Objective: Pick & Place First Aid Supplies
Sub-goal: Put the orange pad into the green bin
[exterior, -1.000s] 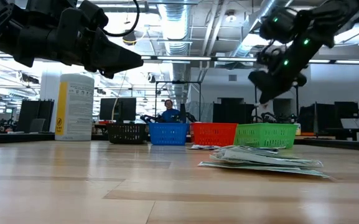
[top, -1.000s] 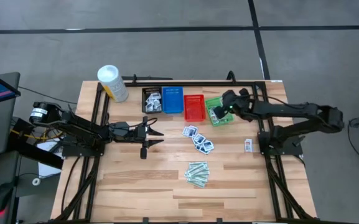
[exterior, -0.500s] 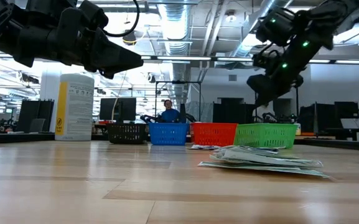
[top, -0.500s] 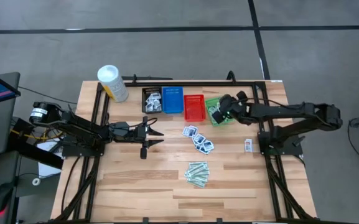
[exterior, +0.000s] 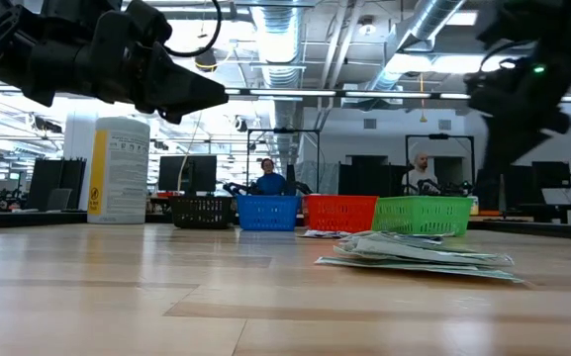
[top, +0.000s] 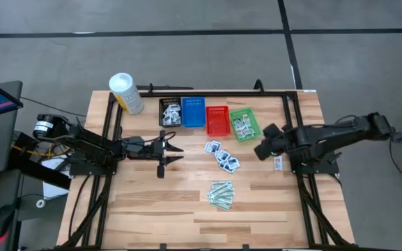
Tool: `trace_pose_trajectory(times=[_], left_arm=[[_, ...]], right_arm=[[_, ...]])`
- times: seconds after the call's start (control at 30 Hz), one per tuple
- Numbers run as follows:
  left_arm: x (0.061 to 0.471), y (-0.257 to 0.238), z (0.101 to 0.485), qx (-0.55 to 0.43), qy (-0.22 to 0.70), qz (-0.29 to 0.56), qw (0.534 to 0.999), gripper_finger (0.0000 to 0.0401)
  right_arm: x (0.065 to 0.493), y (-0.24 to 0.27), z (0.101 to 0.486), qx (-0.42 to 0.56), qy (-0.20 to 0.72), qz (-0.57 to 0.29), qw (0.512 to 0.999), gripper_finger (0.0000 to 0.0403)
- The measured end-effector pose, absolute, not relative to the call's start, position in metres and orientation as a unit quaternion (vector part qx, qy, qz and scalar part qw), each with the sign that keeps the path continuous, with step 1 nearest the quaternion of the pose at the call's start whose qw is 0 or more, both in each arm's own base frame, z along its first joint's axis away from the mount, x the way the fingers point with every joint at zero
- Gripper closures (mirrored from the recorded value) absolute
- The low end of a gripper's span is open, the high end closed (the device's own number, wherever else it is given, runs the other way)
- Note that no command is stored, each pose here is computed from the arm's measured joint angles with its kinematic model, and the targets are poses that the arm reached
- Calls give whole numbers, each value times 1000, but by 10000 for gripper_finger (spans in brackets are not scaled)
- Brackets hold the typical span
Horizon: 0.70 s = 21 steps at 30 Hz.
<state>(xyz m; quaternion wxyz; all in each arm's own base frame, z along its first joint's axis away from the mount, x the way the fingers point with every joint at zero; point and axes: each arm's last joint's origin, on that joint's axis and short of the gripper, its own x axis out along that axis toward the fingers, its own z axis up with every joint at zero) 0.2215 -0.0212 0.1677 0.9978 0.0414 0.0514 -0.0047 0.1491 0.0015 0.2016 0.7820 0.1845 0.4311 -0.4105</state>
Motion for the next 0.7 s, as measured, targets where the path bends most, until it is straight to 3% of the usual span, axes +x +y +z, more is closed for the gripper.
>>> trace_pose_trajectory(times=[0.7], left_arm=[[222, -21, 173, 38, 25, -4, 999, 285]], right_arm=[[135, 70, 172, 239, 580, -355, 693, 245]])
